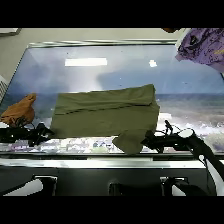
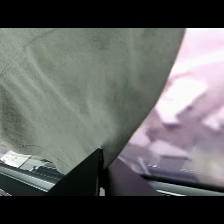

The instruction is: Fold the clothes and pants, and hang the long-sleeved shirts on hangers.

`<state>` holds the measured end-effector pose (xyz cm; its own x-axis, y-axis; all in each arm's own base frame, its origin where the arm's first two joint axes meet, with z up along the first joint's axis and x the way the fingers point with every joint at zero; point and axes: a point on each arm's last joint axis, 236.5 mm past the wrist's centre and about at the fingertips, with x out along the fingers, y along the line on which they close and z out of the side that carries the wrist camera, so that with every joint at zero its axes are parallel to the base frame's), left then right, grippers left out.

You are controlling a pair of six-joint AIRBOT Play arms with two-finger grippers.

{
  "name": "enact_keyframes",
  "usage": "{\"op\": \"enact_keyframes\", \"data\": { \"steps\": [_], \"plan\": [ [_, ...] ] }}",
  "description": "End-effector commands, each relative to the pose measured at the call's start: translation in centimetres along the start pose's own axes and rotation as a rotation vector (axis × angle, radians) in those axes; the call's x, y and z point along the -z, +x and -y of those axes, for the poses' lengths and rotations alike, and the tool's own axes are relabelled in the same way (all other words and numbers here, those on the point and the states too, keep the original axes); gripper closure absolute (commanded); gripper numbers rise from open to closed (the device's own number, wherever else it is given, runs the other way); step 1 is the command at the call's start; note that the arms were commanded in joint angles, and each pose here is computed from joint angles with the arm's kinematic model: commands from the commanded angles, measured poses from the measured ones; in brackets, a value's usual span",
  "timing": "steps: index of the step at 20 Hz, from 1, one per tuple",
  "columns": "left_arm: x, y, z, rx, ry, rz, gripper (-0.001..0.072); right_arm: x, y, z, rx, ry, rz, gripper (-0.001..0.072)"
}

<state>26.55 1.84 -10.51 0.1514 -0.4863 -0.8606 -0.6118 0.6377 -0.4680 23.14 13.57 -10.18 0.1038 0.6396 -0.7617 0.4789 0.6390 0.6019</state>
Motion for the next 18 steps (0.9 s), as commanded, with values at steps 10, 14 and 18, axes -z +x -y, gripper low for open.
{"op": "enact_keyframes", "data": {
  "steps": [10, 14, 18],
  "plan": [
    [-1.3, -1.4, 0.8, -0.002, 0.052, 0.098, 0.0691, 1.7, -1.2, 0.2, 0.035, -0.1, -0.035, 0.0683],
    [-0.2, -5.7, 2.2, -0.025, 0.112, 0.209, 0.0691, 3.0, -4.3, 0.2, 0.096, -0.222, 0.028, 0.0684],
    [1.6, -9.0, 2.5, -0.074, 0.198, 0.288, 0.0691, 5.8, -8.3, -1.3, 0.09, -0.325, 0.121, 0.0684]
  ]
}}
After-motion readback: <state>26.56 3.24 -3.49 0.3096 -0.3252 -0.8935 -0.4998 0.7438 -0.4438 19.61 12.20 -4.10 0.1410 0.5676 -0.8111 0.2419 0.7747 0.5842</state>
